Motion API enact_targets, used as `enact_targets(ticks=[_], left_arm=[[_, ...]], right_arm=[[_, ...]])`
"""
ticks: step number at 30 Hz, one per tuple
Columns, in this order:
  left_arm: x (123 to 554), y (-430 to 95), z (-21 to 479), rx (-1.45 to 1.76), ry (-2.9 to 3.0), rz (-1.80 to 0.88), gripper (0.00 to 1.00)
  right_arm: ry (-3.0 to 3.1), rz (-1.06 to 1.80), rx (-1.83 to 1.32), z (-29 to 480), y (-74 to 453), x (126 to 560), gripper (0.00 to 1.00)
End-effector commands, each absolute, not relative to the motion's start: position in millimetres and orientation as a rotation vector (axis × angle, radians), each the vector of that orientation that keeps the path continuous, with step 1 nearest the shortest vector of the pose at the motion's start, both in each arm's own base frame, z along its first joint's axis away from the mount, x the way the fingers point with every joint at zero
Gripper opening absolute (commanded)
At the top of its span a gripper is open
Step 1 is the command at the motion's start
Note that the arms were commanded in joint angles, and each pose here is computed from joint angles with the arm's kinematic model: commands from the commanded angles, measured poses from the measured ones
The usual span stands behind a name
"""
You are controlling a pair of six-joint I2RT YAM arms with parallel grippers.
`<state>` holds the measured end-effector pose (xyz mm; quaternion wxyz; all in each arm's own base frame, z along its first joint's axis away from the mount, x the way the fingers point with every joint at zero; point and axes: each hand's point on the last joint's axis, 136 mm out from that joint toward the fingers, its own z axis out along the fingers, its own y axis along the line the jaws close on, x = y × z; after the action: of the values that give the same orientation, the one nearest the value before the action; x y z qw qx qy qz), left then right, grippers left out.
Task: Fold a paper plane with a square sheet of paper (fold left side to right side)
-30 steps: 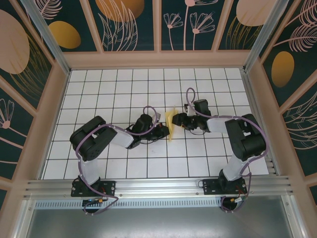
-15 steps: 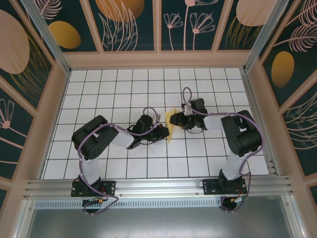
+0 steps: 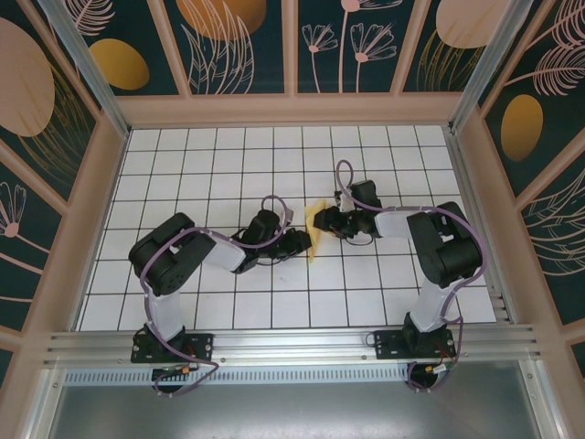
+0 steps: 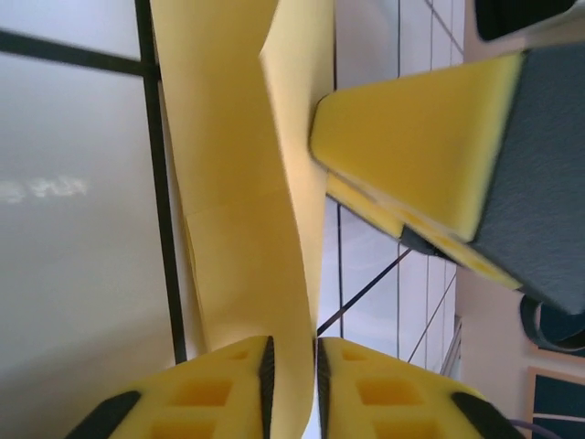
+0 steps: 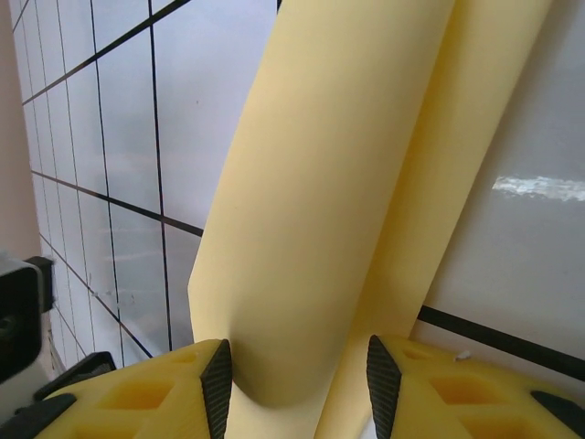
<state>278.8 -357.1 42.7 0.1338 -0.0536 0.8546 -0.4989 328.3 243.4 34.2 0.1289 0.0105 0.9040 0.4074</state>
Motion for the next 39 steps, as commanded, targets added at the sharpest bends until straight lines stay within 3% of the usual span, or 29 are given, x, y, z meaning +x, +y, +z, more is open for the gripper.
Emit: enact_targets(ticks=[1, 6, 10, 21, 33, 39], left_arm=[[284.5, -352.0, 63.7, -0.124, 2.428, -1.453, 0.30], [298.5, -329.8, 67.6, -0.189, 2.424, -1.400, 0.40], [314.2, -315.2, 63.9, -0.239, 2.421, -1.390, 0.40], [341.2, -337.2, 52.5, -0.196, 2.440, -1.434, 0.39], [345.7, -352.1, 46.9, -0.154, 2.452, -1.508, 0.32], [350.7, -355.4, 45.0, -0.146, 2.459, -1.498, 0.23]], right_arm=[[2.685, 1.138, 0.055, 18.0, 240.6, 325.6, 0.47], [2.686, 1.136, 0.052, 18.5, 240.2, 325.2, 0.47], [2.685, 1.134, 0.051, 18.5, 240.2, 325.4, 0.47], [2.689, 1.136, 0.048, 17.2, 240.5, 324.9, 0.47], [2.701, 1.137, 0.042, 14.4, 240.8, 324.1, 0.46], [2.709, 1.132, 0.038, 13.3, 240.5, 323.5, 0.47]])
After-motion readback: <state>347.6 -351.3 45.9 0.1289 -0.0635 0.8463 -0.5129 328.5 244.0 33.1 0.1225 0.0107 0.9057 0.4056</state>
